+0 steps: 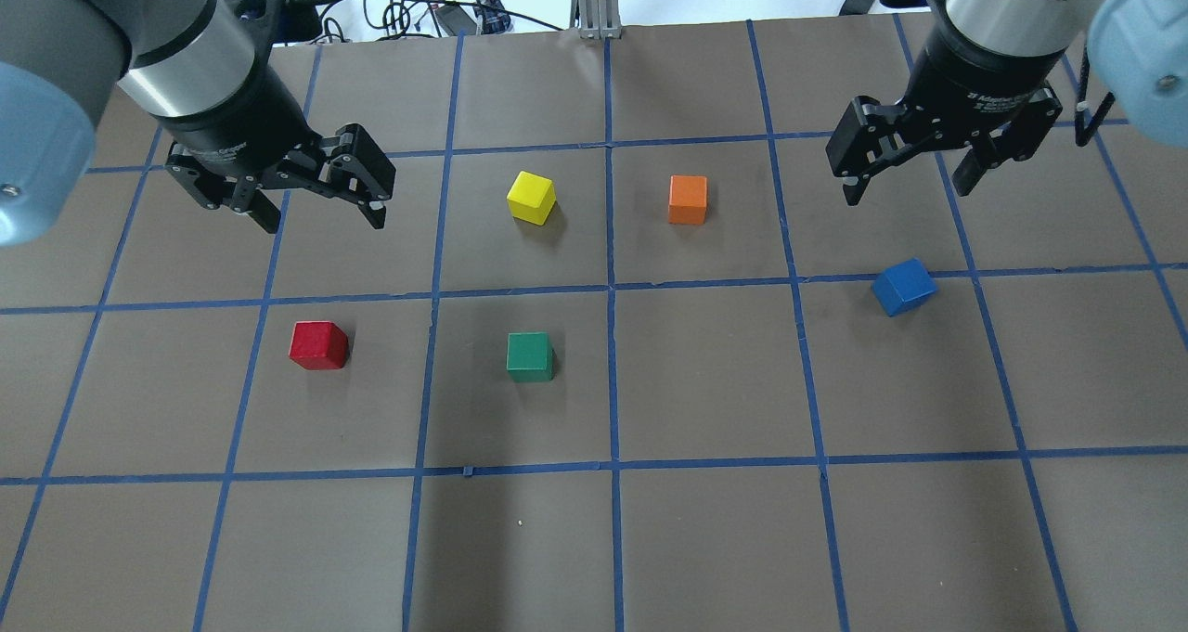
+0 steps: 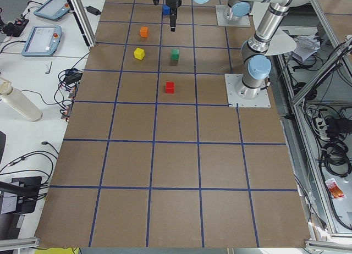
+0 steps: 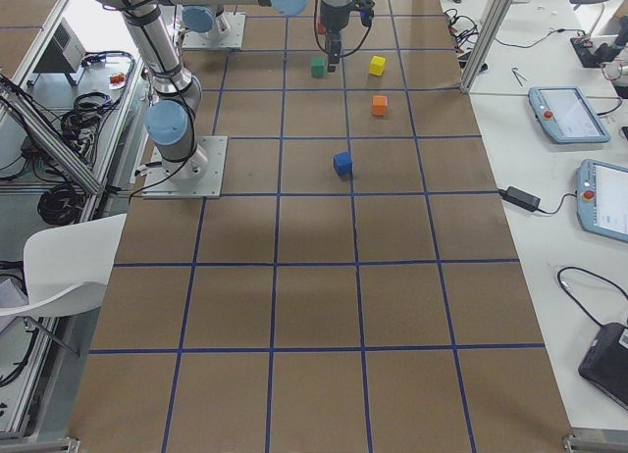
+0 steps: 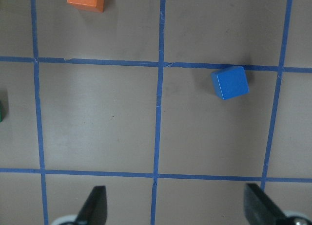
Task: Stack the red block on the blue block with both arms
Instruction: 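Move the left gripper down toward the red cube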
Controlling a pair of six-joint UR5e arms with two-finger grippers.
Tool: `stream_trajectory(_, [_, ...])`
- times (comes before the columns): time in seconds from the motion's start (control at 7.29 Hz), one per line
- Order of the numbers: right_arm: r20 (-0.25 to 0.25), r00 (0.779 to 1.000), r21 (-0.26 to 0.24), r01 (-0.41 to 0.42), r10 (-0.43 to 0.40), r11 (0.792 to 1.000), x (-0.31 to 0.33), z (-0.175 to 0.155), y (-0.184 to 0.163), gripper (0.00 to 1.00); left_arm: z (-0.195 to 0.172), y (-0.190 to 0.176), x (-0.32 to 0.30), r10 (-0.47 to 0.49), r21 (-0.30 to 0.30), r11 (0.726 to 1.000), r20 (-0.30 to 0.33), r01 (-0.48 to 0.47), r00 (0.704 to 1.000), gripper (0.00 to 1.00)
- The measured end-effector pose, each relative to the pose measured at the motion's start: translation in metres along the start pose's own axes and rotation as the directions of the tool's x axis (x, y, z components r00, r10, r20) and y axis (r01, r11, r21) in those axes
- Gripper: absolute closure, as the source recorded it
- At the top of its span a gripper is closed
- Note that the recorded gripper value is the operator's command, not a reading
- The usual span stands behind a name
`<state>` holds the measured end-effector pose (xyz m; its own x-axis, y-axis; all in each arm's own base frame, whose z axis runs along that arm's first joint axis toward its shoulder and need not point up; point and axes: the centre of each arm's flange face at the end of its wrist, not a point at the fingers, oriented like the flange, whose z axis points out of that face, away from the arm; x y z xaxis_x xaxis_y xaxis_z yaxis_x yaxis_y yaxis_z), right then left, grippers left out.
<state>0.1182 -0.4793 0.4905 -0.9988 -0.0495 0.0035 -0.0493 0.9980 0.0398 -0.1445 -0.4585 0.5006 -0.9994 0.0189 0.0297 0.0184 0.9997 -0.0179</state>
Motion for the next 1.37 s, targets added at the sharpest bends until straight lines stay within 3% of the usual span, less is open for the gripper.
stream_trajectory(0.41, [0.002, 1.0, 0.01, 0.006, -0.006, 1.0, 0.0, -0.007, -0.011, 0.0, -0.003, 0.002, 0.002, -0.008, 0.01, 1.0, 0.001, 0.008, 1.0, 0.0])
stream_trajectory(0.96, [0.011, 1.0, -0.012, -0.01, 0.01, 1.0, 0.0, -0.013, -0.026, 0.0, 0.01, 0.001, 0.0, 0.0, 0.002, 1.0, 0.001, 0.0, 1.0, 0.0])
stream_trajectory(1.37, [0.011, 1.0, 0.007, -0.02, 0.02, 1.0, 0.0, -0.011, -0.028, 0.0, 0.03, -0.008, -0.028, 0.052, -0.009, 0.999, 0.001, -0.052, 0.999, 0.0])
